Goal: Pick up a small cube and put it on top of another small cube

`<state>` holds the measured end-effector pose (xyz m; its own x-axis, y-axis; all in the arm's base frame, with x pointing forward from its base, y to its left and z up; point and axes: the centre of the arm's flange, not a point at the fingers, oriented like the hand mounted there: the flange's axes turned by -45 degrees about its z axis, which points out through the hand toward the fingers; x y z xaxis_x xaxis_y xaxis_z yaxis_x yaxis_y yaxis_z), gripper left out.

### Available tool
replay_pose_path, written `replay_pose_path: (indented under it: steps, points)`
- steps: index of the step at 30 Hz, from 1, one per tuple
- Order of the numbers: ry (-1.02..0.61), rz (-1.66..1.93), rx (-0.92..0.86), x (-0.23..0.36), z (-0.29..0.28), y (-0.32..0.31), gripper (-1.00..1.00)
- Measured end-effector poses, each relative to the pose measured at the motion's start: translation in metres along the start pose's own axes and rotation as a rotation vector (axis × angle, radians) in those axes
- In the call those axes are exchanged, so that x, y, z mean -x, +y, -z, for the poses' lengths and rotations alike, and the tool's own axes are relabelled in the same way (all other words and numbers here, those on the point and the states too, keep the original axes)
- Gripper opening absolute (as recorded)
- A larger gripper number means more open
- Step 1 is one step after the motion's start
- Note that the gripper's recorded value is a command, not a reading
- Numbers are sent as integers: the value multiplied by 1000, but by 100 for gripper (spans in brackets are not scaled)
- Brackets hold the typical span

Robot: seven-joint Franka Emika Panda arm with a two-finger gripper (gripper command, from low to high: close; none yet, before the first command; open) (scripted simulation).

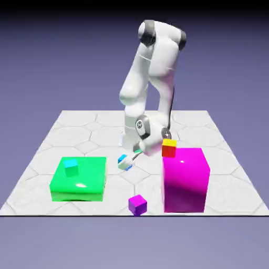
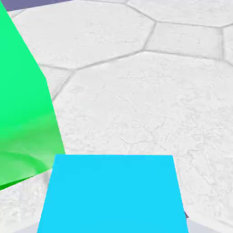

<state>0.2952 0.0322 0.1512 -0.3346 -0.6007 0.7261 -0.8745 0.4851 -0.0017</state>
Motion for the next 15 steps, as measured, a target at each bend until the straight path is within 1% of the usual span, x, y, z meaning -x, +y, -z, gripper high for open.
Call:
replay_pose_path:
  steps: [2,9,15]
  points:
    - [9,-57,9,-3,0,-2,-100]
    - [-7,-76,-175,32,70,50,-100]
    - [-54,-94,-343,50,123,111,-100]
